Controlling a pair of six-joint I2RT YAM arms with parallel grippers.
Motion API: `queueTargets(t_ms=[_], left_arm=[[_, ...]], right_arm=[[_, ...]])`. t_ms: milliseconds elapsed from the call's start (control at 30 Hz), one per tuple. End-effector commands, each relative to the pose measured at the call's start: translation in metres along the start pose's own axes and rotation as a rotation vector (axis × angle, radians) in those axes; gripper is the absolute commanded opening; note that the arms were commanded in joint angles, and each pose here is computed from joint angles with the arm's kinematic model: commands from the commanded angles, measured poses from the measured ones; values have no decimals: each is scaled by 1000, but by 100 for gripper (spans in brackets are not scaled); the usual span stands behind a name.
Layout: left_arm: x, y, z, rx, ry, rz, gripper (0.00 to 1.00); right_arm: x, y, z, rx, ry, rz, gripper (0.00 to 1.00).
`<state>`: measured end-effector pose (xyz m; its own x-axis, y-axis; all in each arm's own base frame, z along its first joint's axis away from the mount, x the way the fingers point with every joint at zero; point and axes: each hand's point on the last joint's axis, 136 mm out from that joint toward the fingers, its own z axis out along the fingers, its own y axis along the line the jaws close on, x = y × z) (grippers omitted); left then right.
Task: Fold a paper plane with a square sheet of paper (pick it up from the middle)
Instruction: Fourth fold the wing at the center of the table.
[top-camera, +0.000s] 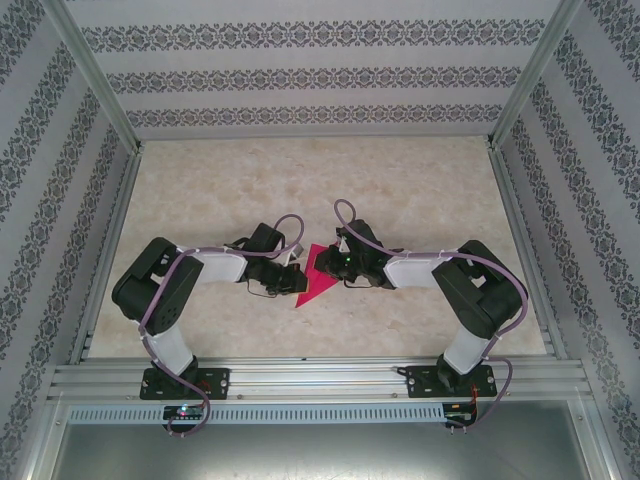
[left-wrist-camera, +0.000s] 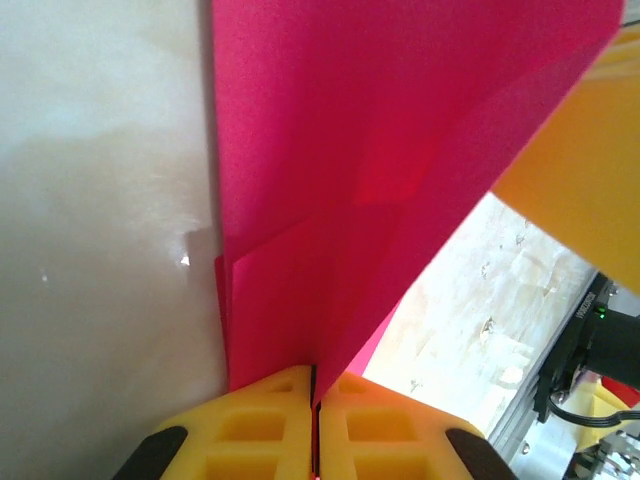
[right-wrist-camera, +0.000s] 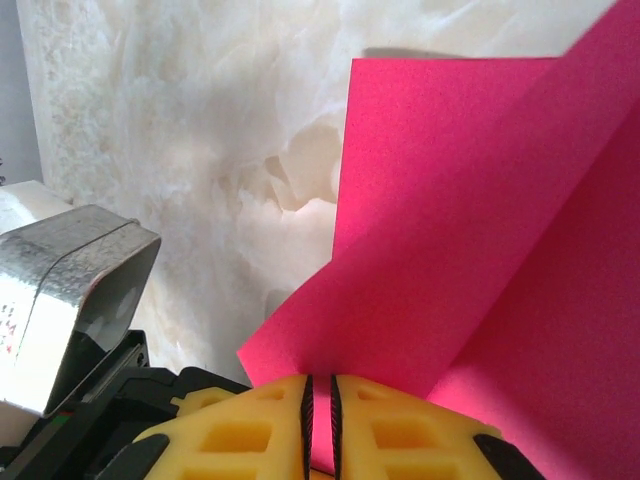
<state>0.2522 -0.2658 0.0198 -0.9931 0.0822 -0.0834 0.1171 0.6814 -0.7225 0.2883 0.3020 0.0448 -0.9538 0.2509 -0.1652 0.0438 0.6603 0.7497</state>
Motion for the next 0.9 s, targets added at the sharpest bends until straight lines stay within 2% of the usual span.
queueTargets(t_ms=[0, 400, 667, 867], left_arm=[[-4, -8, -1, 49, 19, -16, 9], [-6, -4, -2, 62, 15, -68, 9], [-5, -1, -5, 37, 12, -72, 19], [-1, 1, -10, 14, -1, -78, 21]], right_arm=[[-3, -1, 0, -8, -11, 9, 17], [-2, -2, 10, -22, 16, 16, 17], [-2, -16, 15, 11, 20, 47, 17], [-2, -17, 16, 12, 21, 50, 17]])
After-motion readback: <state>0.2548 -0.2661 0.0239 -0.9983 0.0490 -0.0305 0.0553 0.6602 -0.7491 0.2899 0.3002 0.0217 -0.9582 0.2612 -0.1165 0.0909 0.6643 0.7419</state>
